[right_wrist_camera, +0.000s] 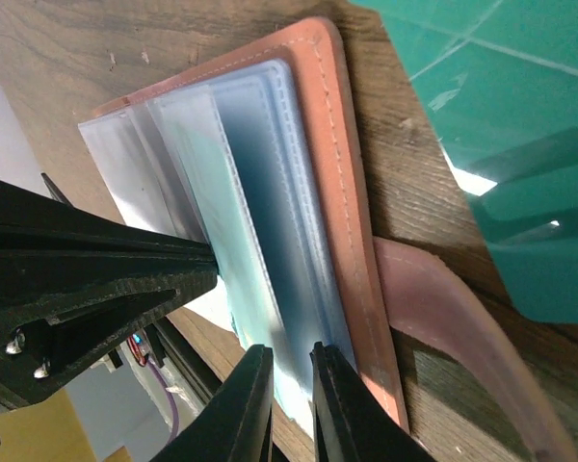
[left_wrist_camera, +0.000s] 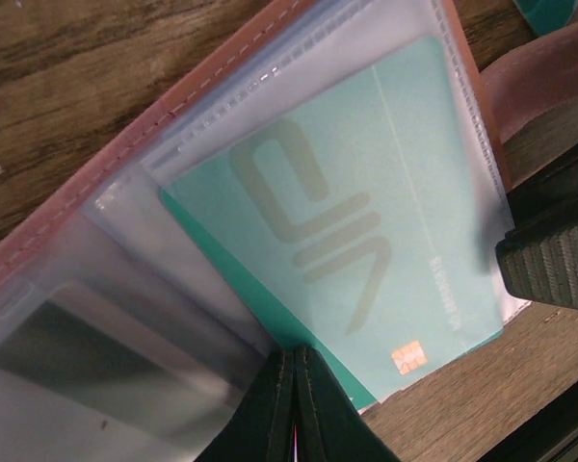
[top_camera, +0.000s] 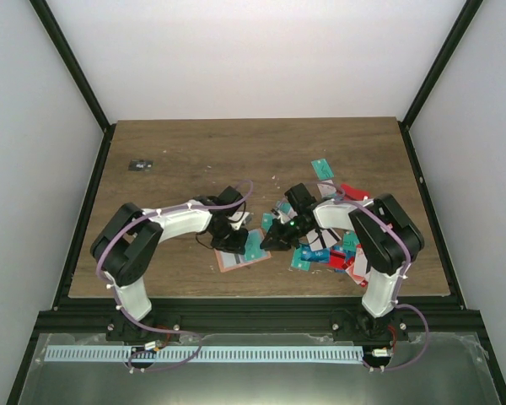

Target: Put the credit cards into the card holder

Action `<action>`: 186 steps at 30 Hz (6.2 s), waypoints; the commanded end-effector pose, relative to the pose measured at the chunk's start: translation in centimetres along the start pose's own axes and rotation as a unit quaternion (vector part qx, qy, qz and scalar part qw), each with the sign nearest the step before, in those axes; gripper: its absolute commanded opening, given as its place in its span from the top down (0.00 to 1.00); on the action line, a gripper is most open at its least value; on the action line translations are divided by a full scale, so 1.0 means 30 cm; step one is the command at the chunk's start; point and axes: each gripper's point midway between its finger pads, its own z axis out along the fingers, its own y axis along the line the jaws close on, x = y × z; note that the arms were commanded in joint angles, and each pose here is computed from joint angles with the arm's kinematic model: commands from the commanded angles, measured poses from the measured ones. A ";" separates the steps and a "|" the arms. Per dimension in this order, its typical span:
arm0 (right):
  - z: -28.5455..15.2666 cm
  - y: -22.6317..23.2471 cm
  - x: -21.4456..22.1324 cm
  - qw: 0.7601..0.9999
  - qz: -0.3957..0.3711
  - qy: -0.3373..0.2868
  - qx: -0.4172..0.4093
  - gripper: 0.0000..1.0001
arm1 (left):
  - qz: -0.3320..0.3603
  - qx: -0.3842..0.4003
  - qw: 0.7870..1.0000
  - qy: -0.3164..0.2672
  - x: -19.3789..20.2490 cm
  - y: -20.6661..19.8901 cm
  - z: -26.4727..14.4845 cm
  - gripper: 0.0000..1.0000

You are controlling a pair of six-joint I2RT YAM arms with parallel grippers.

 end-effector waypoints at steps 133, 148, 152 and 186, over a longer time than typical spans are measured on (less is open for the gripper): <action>-0.616 -0.503 -0.192 0.915 0.160 -0.304 0.212 0.38 | 0.102 0.096 0.988 -0.057 -0.573 -0.553 0.196 0.92; -0.326 -0.487 0.097 0.955 0.194 -0.139 0.177 0.46 | 0.095 0.077 0.992 0.044 -0.321 -0.410 0.295 0.92; -0.304 -0.474 0.172 0.955 0.210 -0.126 0.167 0.46 | 0.096 0.089 0.990 0.058 -0.222 -0.394 0.286 0.92; -0.325 -0.273 0.418 0.954 0.245 -0.089 0.147 0.26 | 0.159 0.099 0.981 0.057 -0.099 -0.482 0.161 0.91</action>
